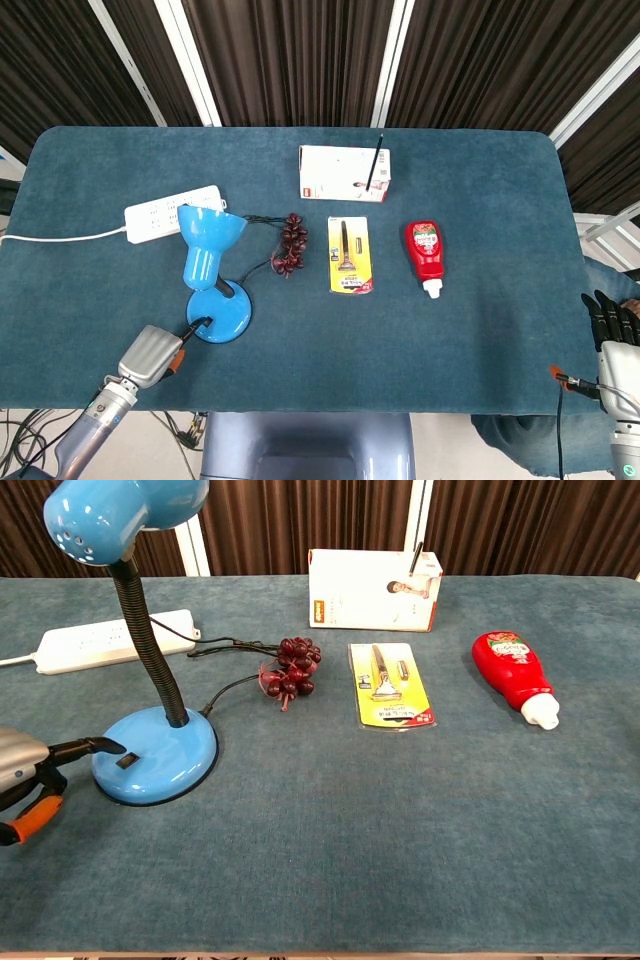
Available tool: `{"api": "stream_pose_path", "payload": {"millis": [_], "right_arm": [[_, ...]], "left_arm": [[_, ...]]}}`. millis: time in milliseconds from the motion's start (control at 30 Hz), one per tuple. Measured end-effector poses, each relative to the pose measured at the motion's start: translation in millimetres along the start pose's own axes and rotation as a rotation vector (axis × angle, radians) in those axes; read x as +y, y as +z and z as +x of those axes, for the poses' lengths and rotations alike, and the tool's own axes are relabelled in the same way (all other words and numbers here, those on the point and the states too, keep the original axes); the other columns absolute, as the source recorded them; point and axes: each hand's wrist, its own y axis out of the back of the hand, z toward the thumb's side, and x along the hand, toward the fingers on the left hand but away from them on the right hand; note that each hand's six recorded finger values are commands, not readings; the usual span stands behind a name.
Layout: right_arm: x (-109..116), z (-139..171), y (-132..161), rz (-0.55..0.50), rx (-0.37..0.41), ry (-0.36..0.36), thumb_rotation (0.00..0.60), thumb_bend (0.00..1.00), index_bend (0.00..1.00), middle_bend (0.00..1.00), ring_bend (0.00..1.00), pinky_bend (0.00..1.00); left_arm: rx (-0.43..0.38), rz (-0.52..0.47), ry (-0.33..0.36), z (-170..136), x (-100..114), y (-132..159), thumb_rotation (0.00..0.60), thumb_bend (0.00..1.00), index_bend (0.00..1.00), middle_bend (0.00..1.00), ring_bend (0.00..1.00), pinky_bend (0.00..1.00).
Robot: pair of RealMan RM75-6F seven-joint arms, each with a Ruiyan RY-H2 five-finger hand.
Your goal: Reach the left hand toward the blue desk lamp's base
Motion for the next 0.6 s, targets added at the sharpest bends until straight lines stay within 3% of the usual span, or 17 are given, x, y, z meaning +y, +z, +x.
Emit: {"api": "stream_pose_path", "payload": {"millis": [600], "right_arm": [[1.9, -0.9, -0.4, -0.007, -0.003, -0.006, 0.6, 0.1, 0.0, 0.0, 0.0, 0.0]], "left_arm": [[-0.011, 0.014, -0.045, 3.0, -9.6, 5.2, 0.6, 0.63, 0.12, 0.71, 0.74, 0.9]]}}
